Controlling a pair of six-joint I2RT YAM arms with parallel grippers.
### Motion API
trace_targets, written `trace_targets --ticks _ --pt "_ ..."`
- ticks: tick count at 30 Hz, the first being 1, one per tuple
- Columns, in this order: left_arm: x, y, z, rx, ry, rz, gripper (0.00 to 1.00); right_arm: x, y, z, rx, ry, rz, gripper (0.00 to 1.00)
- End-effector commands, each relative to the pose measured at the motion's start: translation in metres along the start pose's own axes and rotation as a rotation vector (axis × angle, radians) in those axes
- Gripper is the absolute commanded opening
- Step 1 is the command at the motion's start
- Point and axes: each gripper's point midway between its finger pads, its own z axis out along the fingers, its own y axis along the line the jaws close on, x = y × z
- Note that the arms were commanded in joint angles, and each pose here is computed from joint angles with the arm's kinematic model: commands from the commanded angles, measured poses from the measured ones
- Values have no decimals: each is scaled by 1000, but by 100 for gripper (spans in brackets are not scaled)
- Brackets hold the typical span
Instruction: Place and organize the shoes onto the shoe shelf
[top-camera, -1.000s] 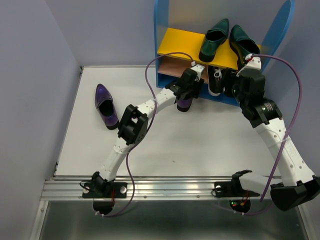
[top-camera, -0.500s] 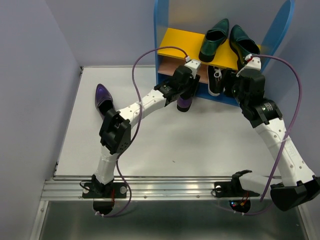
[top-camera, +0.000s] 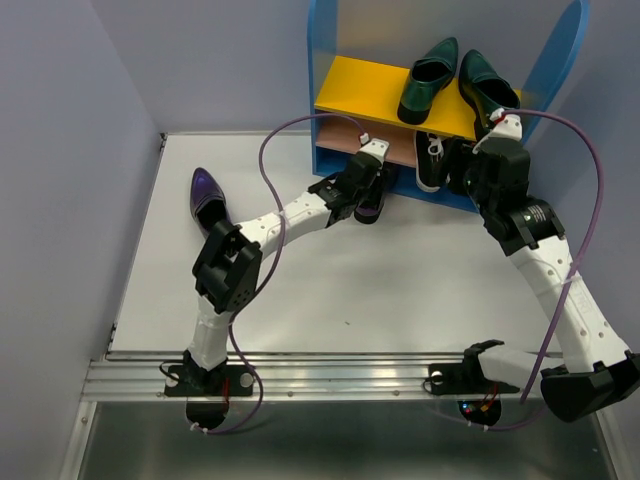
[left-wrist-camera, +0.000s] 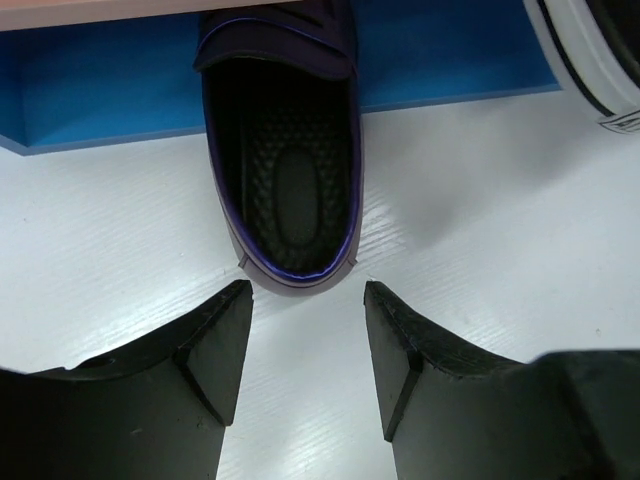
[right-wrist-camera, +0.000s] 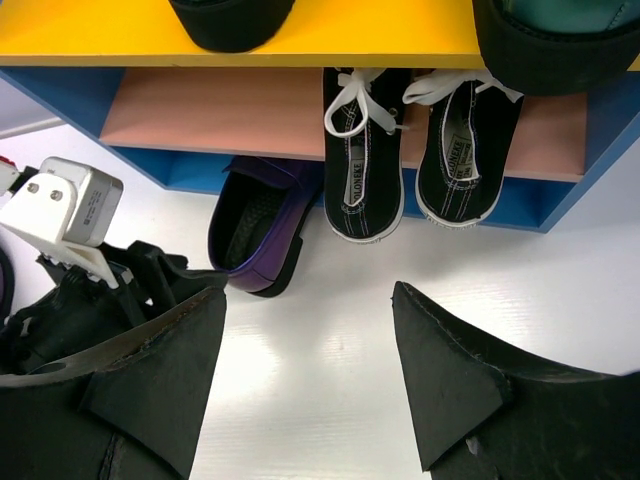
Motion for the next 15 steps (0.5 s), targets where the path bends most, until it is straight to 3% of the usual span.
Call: trace_targets --ticks 1,15 --pt "-13 4 7 -37 -44 -46 60 -17 3 -10 -25 -52 25 73" --pt "-14 10 18 -39 -53 -152 59 -16 4 -10 -28 -49 26 73"
